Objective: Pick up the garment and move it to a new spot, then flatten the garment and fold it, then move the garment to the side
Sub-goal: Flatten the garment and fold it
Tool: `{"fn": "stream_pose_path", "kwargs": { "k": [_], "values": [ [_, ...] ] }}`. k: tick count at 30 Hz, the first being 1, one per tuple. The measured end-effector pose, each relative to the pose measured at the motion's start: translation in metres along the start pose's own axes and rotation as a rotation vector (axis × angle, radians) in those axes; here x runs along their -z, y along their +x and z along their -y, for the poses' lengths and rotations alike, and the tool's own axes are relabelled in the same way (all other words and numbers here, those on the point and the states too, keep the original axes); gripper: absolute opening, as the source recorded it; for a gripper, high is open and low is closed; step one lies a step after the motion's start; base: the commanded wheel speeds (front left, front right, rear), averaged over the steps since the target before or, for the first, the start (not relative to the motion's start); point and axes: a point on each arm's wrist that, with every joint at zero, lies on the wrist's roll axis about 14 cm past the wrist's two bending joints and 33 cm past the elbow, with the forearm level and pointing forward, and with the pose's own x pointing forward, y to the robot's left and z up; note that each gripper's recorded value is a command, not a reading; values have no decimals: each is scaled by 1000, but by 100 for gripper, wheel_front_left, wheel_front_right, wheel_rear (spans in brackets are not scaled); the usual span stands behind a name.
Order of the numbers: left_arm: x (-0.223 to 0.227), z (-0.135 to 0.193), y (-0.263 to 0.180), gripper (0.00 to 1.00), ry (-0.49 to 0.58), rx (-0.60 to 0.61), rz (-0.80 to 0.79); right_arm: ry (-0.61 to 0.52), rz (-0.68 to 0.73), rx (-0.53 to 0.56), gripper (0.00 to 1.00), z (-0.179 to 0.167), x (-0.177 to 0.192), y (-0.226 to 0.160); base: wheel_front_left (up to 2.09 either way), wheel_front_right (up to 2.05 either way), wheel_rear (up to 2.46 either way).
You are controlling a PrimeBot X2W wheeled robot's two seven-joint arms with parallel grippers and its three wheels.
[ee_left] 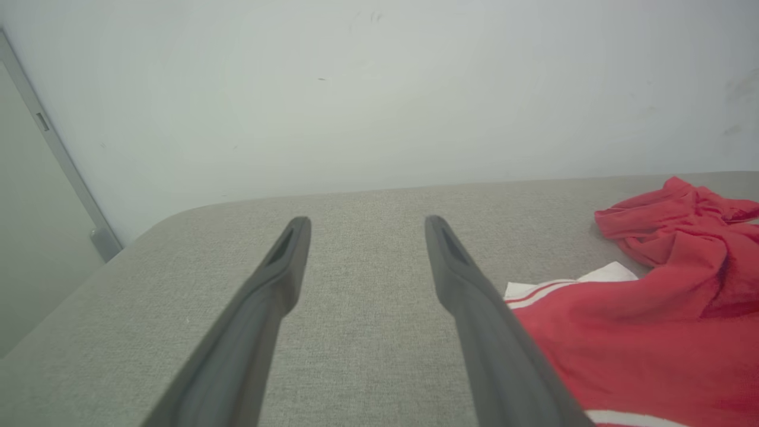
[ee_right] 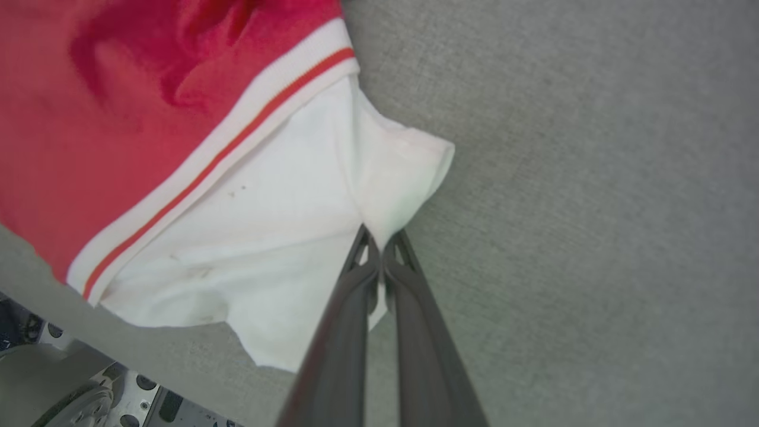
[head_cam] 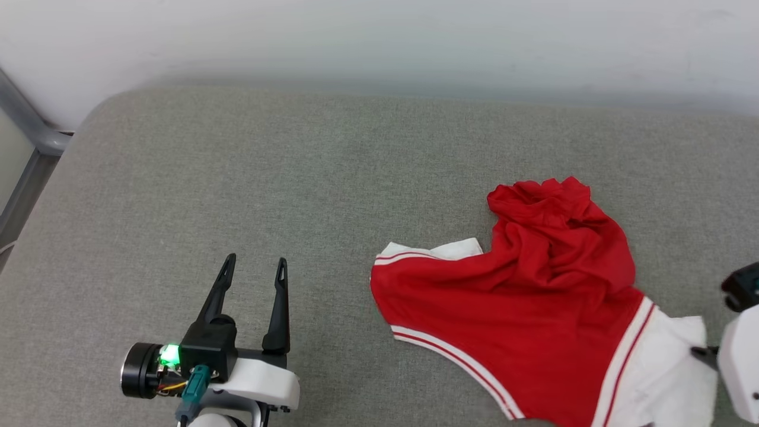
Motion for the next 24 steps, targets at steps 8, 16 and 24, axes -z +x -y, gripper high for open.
{"fn": "stream_pose_path", "kwargs": {
  "k": [8, 16, 24],
  "values": [
    [-2, -2, -5, 100, -1, -7, 3, 97, -43, 163, 0, 62, 23, -25, 0, 0, 0],
    [-1, -7, -9, 100, 2, -18, -3, 234, -186, 228, 0, 80, 82, -20, 0, 0, 0],
    [-3, -6, -12, 100, 4, -7, 4, 251, 11, 235, 100, 74, 55, -19, 0, 0, 0]
  ]
}}
